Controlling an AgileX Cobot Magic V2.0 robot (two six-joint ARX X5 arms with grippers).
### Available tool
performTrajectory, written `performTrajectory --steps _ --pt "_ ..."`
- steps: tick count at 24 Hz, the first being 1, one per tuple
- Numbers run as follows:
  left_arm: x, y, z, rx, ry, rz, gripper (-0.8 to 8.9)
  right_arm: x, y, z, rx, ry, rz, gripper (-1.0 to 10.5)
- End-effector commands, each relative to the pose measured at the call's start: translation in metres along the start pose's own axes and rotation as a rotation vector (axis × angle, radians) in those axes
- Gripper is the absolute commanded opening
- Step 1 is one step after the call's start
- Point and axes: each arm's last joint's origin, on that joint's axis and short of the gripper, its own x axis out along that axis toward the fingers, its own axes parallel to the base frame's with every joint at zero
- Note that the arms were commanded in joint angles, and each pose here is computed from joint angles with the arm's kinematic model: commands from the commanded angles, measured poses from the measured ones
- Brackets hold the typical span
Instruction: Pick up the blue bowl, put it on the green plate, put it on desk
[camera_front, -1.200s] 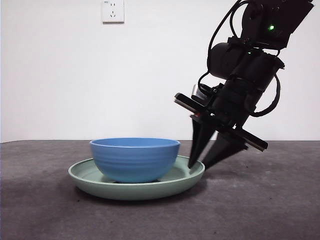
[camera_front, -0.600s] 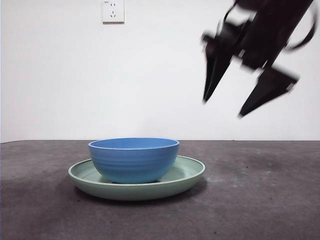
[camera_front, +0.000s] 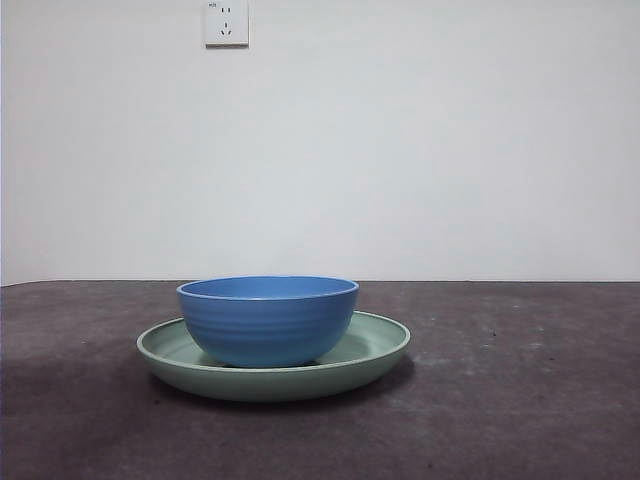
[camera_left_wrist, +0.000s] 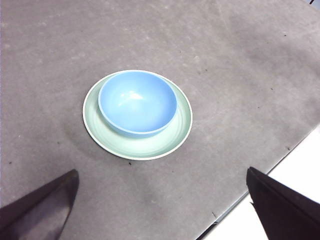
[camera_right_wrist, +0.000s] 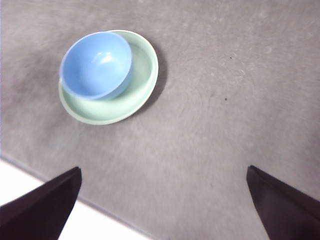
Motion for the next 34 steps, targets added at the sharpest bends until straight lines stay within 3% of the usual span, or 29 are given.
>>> performTrajectory --steps 1,6,12,13,14,15,17,34 --pt "-0.001 -0.001 0.002 0.003 -0.013 -0.002 7.8 -0.02 0.002 -0.012 -0.067 -0.04 0.01 5.8" --pt "-0.001 -0.001 0.002 0.001 -0.01 -0.002 7.78 -0.04 0.0 -0.04 -0.07 -0.033 0.009 5.8" --pt "-0.001 -0.001 0.002 0.001 -0.01 -0.002 7.69 -0.045 0.0 -0.045 -0.073 -0.052 0.012 5.8" --pt "-0.001 -0.001 0.002 0.001 -0.01 -0.002 6.76 -0.045 0.0 -0.045 -0.073 -0.051 0.012 5.3" --pt "-0.001 -0.001 0.002 0.001 -0.009 -0.002 4.18 -0.045 0.0 -0.045 -0.074 -0.052 0.012 3.2" --pt "-0.001 -0.001 0.002 0.001 -0.009 -0.002 0.45 -0.045 0.0 -0.045 -0.074 -0.052 0.012 0.3" --pt "-0.002 -0.001 0.002 -0.037 -0.014 -0.003 0.97 -0.045 0.0 -0.045 -0.076 -0.053 0.012 0.3" --pt "-0.005 0.002 0.002 -0.061 -0.033 0.029 0.95 -0.045 0.0 -0.045 -0.076 -0.053 0.012 0.3"
